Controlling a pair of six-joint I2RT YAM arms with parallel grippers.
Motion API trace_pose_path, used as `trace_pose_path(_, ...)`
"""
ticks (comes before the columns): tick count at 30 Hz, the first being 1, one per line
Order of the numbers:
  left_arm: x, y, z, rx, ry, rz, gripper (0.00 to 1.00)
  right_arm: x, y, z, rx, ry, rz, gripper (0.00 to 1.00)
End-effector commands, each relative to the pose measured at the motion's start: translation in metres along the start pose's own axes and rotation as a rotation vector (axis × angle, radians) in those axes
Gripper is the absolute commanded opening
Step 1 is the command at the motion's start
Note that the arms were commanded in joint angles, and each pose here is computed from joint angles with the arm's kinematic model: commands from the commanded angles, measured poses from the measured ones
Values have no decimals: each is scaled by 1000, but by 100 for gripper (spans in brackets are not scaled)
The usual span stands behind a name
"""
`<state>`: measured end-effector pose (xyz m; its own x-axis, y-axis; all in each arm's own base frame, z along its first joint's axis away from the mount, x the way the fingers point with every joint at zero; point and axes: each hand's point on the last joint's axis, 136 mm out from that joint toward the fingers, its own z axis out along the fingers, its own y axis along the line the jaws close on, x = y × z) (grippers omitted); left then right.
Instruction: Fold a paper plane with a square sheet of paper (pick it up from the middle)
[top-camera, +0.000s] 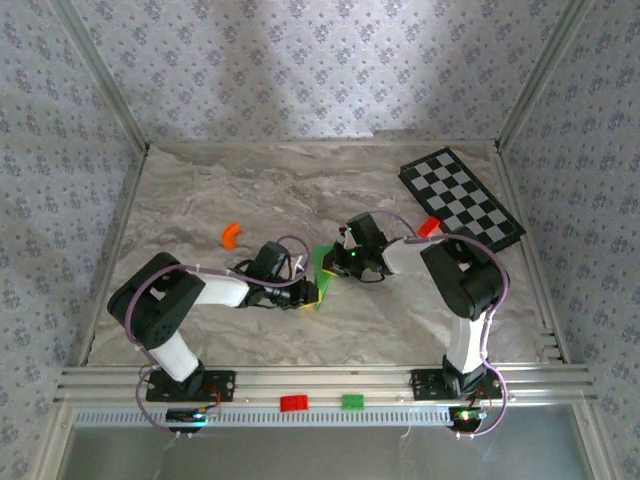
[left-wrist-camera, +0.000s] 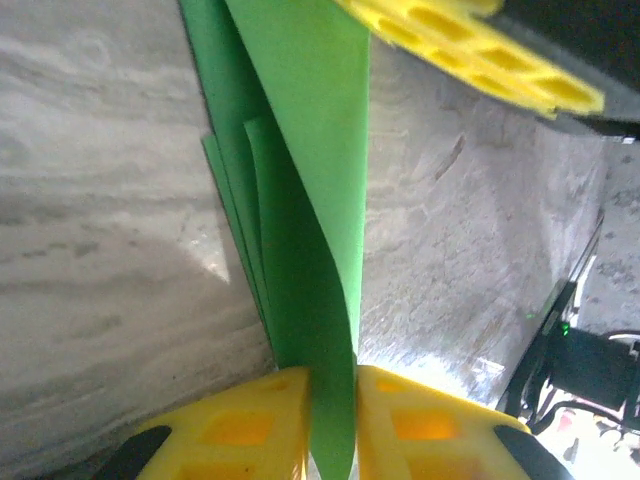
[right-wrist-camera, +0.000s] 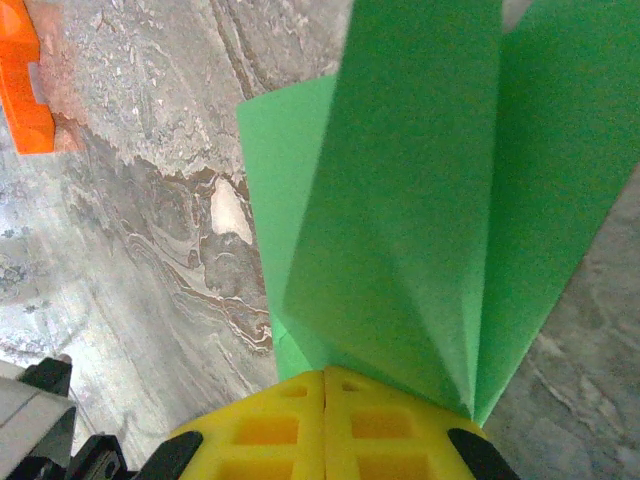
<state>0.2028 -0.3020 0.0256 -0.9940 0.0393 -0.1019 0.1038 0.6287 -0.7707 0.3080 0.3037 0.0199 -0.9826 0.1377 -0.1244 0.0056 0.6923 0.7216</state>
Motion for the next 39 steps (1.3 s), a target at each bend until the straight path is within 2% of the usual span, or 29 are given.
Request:
trace_pose_path(1,19,4,0,-33,73,20,16,25,-53,5,198,57,60,8)
trace_pose_path(5,22,4,0,-39,87,28,9,26,-53,6,202,62,58,8)
trace_pose_path(8,25,10,-3,-74,89,24,8,27,-54,6,208,68,57,8)
trace_pose_path(10,27,9,-5,-70,93,24,10,28,-54,6,210,69,56,8)
trace_pose_path(13,26,2,-12,-58,78,39,20,29,-55,6,213,72,56,8)
trace_pose_path(17,12,-19,-33,-41,-21,83,24,29,-55,5,214,73,58,8)
trace_pose_path(19,3,-27,-42,-33,-68,95,22,28,-55,5,213,72,60,8)
trace_pose_path(22,-15,-43,-47,5,-109,107,14,28,-55,4,209,71,64,8)
trace_pose_path(29,-42,-63,-20,71,-55,115,4,28,-55,4,206,72,68,8)
trace_pose_path(39,-51,-55,9,75,4,100,2,27,-52,5,195,71,73,8)
